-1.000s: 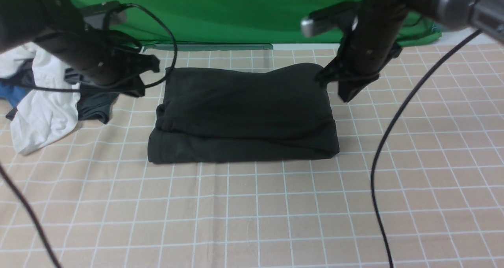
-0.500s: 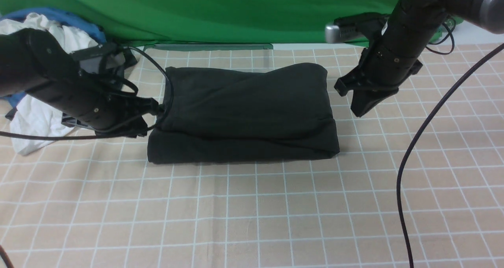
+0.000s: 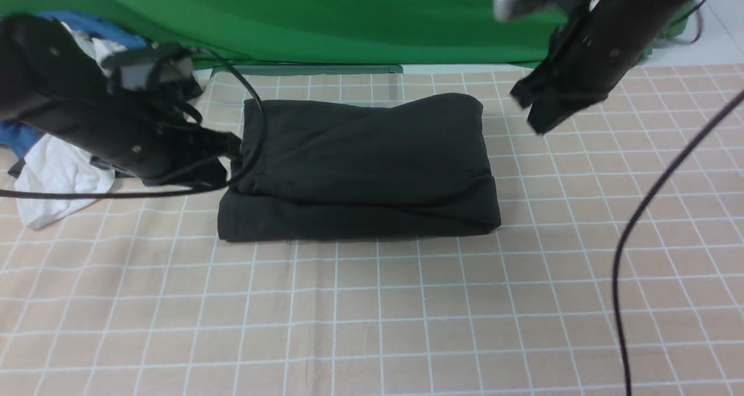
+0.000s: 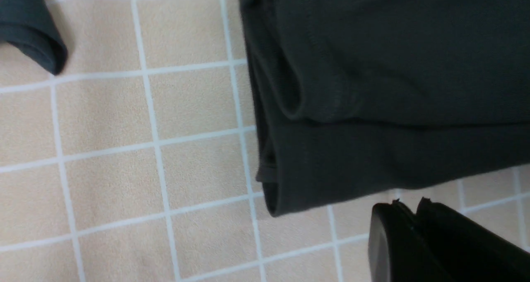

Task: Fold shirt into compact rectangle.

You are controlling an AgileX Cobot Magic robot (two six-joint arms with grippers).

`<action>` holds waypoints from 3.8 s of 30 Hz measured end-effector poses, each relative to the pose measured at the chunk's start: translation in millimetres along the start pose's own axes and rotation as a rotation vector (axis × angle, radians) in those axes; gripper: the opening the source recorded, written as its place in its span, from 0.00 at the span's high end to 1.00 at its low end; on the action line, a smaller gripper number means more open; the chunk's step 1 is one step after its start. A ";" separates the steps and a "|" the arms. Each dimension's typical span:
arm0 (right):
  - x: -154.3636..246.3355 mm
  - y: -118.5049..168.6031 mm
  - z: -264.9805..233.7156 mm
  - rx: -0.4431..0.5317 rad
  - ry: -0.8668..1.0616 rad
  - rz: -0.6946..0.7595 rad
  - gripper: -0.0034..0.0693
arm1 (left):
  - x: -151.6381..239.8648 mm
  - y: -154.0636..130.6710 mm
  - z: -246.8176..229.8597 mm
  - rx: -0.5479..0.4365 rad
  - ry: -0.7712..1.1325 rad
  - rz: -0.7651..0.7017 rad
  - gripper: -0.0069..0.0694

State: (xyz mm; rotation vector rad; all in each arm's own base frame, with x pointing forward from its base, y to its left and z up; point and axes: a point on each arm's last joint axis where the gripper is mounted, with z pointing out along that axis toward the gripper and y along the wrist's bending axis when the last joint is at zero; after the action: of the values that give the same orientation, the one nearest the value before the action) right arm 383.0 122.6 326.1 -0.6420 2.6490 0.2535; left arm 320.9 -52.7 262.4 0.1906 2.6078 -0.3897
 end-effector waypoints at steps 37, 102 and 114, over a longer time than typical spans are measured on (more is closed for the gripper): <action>303.7 60.6 -161.3 0.331 -1.549 -0.021 0.86 | 210.8 -32.8 -151.7 -0.008 -0.799 0.087 0.89; 303.8 60.5 -161.5 0.332 -1.554 -0.021 0.67 | 269.5 12.2 -74.5 -0.375 -0.881 0.201 0.88; 304.3 60.6 -161.6 0.337 -1.553 -0.024 0.65 | 269.5 12.2 -74.5 -0.375 -0.880 0.201 0.88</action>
State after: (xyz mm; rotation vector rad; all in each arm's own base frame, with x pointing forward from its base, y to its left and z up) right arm 52.0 11.7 348.4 -0.1639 1.1333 0.1658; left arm 55.6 -1.2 189.5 0.1113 1.7252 0.0919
